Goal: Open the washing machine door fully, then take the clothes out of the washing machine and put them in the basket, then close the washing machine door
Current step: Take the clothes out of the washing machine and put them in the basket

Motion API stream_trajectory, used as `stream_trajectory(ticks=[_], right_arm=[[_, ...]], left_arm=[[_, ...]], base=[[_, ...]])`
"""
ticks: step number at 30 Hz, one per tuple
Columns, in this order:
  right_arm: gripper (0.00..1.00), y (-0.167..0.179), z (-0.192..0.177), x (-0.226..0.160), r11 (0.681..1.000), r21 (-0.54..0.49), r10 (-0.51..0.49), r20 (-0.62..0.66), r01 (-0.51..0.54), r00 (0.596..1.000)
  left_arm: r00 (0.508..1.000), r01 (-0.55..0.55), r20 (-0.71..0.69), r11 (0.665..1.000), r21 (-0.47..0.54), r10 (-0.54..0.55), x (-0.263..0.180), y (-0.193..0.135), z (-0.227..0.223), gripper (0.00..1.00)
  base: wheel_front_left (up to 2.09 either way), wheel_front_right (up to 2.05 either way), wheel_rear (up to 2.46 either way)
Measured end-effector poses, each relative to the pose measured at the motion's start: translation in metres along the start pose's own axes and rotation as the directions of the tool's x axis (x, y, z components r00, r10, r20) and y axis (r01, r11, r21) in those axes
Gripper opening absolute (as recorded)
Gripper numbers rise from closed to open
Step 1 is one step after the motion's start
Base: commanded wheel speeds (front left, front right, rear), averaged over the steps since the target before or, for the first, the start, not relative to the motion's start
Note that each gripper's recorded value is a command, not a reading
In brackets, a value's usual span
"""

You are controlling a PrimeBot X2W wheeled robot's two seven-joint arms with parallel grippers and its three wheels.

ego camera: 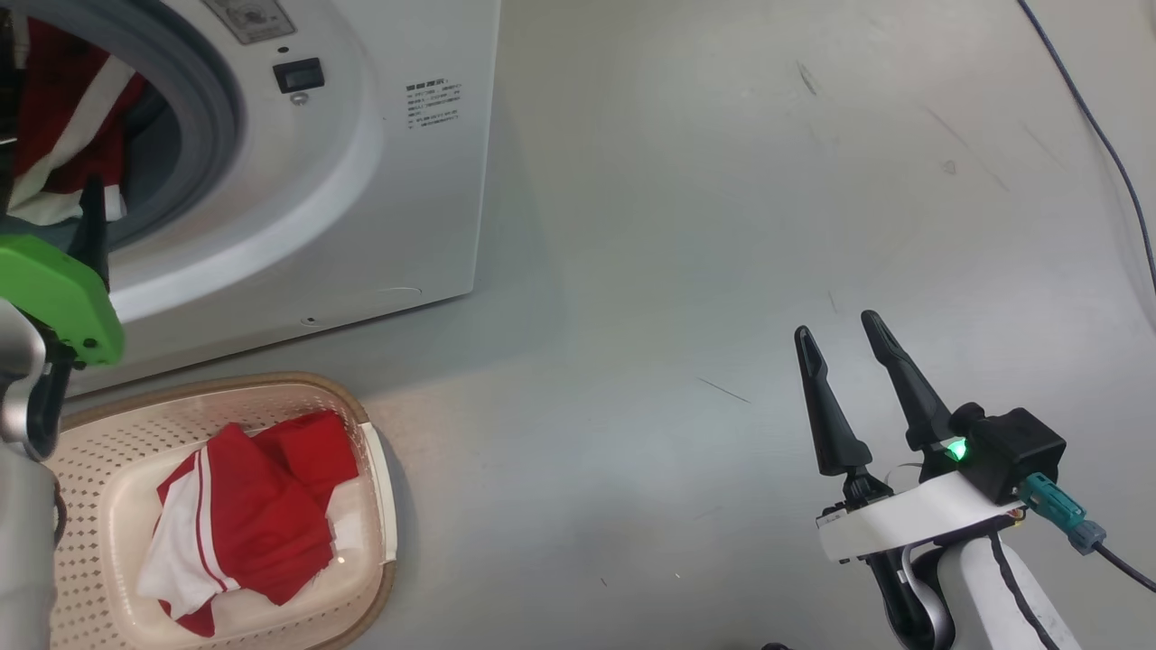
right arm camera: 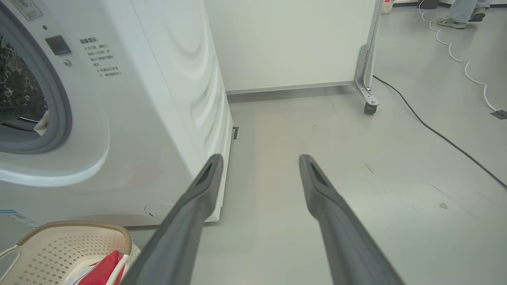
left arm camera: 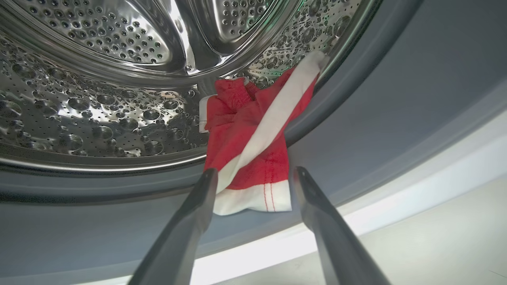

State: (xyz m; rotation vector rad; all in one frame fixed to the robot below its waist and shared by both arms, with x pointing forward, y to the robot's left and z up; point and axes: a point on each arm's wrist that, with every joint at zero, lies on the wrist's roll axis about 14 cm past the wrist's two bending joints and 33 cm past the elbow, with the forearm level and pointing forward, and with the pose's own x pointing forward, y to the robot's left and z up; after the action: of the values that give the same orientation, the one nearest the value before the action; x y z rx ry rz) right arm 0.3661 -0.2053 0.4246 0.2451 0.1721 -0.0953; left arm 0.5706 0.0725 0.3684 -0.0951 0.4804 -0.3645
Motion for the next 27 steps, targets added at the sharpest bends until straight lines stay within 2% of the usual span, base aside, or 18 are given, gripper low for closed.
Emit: stream_trajectory(ticks=[27], right_arm=[[1.0,-0.023,-0.001,0.006,0.997,-0.01,-0.076,-0.012,0.076,0.997]], left_arm=[[0.986,-0.014,-0.167,1.0,-0.014,0.012,0.064,0.006,-0.018,1.0]], base=[[0.0,0.0,0.0]])
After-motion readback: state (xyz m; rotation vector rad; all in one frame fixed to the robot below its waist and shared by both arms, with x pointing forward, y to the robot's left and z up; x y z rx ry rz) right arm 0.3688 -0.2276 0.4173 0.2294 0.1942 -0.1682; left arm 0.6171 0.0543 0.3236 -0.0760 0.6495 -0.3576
